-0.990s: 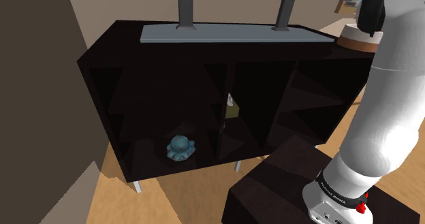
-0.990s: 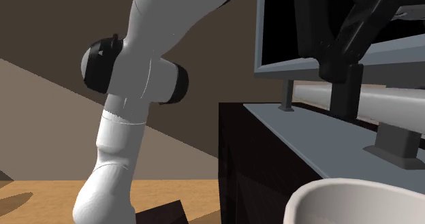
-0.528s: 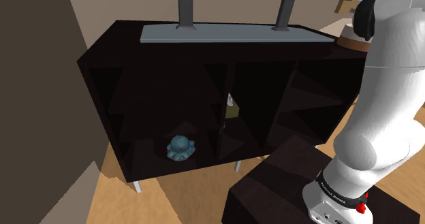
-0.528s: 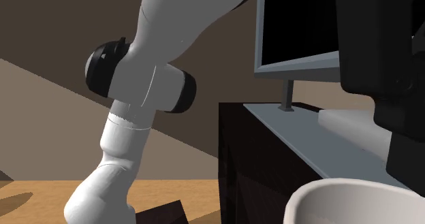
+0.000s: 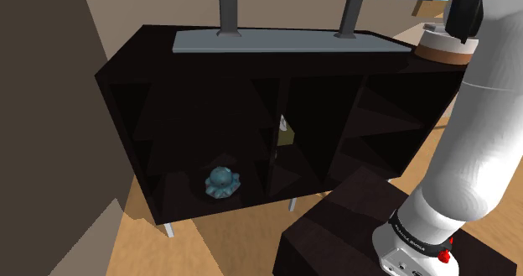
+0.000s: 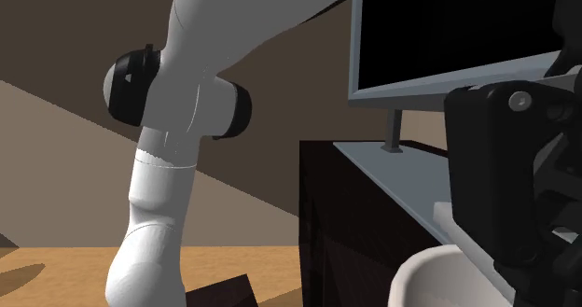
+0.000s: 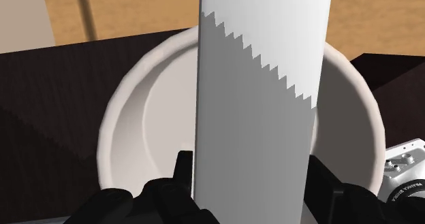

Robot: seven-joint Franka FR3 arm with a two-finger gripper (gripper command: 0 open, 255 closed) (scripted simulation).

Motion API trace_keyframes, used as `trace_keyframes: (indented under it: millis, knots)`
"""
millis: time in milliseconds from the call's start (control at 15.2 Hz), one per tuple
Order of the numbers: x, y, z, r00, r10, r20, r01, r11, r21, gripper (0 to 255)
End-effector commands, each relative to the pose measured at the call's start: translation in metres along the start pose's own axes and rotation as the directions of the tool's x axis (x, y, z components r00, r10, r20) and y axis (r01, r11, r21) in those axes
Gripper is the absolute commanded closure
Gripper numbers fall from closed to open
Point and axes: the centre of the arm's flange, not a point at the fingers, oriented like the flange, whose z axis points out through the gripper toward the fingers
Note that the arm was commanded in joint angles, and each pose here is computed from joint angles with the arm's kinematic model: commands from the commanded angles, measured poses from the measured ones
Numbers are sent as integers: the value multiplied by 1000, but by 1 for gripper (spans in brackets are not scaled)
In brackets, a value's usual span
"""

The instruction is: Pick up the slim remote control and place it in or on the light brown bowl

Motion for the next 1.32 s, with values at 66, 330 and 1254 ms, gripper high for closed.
trace_keyframes:
  millis: [66,330,1254]
  knots:
    - [0,2,8,1000,-1,1,1,1000,0,255]
    - [0,2,8,1000,-1,1,1,1000,0,255]
    - [0,2,-42,1000,-1,1,1,1000,0,0]
